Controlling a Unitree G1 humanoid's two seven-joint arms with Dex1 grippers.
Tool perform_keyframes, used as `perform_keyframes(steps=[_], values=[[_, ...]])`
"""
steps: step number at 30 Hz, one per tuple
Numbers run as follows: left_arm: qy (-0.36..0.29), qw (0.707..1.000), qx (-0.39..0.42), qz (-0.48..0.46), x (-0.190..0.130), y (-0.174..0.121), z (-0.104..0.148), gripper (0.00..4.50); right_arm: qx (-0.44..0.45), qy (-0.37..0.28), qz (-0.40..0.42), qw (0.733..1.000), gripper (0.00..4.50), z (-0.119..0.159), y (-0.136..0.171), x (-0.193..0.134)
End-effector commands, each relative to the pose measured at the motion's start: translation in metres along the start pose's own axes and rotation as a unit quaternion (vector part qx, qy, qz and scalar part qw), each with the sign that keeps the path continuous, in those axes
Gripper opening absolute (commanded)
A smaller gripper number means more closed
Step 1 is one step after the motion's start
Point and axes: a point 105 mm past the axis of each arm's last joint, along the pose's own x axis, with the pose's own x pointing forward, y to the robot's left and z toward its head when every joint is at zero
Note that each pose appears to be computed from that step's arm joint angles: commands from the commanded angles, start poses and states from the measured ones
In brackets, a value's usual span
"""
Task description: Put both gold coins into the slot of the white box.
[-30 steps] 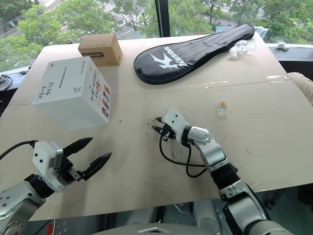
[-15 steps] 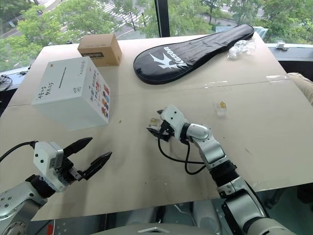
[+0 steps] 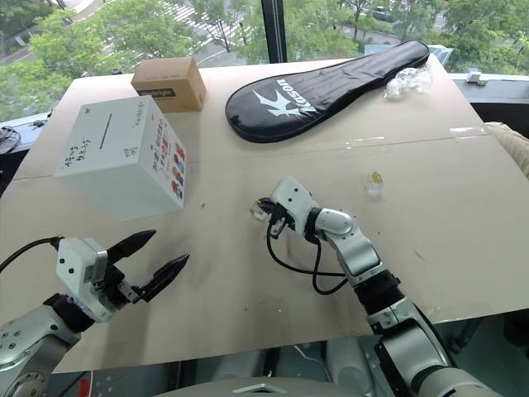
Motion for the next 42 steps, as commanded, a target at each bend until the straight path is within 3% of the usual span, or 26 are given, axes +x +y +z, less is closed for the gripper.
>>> perform_keyframes(steps=[1, 6, 11, 15, 22, 25, 28, 40, 41, 42], values=[[-0.014, 1.000, 0.006, -0.011, 0.002, -0.003, 0.008, 4.50, 0.001, -0.041, -0.001, 0.999, 0.03, 0.022, -0.002, 0.000], [-0.028, 0.999, -0.004, -0.018, 0.003, -0.005, 0.012, 4.50, 0.046, -0.079, 0.025, 0.995, 0.03, 0.041, 0.001, -0.009], [-0.090, 0.993, -0.059, -0.047, 0.010, -0.014, 0.034, 4.50, 0.137, -0.103, 0.058, 0.984, 0.03, 0.056, 0.005, -0.019], [-0.195, 0.961, -0.183, -0.068, 0.024, -0.016, 0.065, 4.50, 0.246, -0.145, 0.117, 0.951, 0.03, 0.080, 0.013, -0.028], [-0.263, 0.894, -0.341, -0.120, 0.039, -0.028, 0.082, 4.50, 0.315, -0.179, 0.199, 0.911, 0.03, 0.110, 0.035, -0.039], [-0.277, 0.870, -0.383, -0.144, 0.042, -0.035, 0.086, 3.64, 0.343, -0.198, 0.237, 0.887, 0.00, 0.124, 0.043, -0.046], [-0.287, 0.845, -0.413, -0.184, 0.043, -0.047, 0.094, 2.39, 0.365, -0.217, 0.264, 0.866, 0.00, 0.137, 0.048, -0.050], [-0.277, 0.827, -0.431, -0.232, 0.048, -0.062, 0.099, 2.39, 0.380, -0.223, 0.273, 0.855, 0.00, 0.146, 0.050, -0.051], [-0.278, 0.827, -0.431, -0.231, 0.048, -0.062, 0.100, 1.95, 0.380, -0.223, 0.273, 0.855, 0.00, 0.146, 0.050, -0.051], [-0.279, 0.826, -0.432, -0.230, 0.048, -0.061, 0.100, 1.84, 0.381, -0.223, 0.272, 0.855, 0.00, 0.146, 0.050, -0.051]])
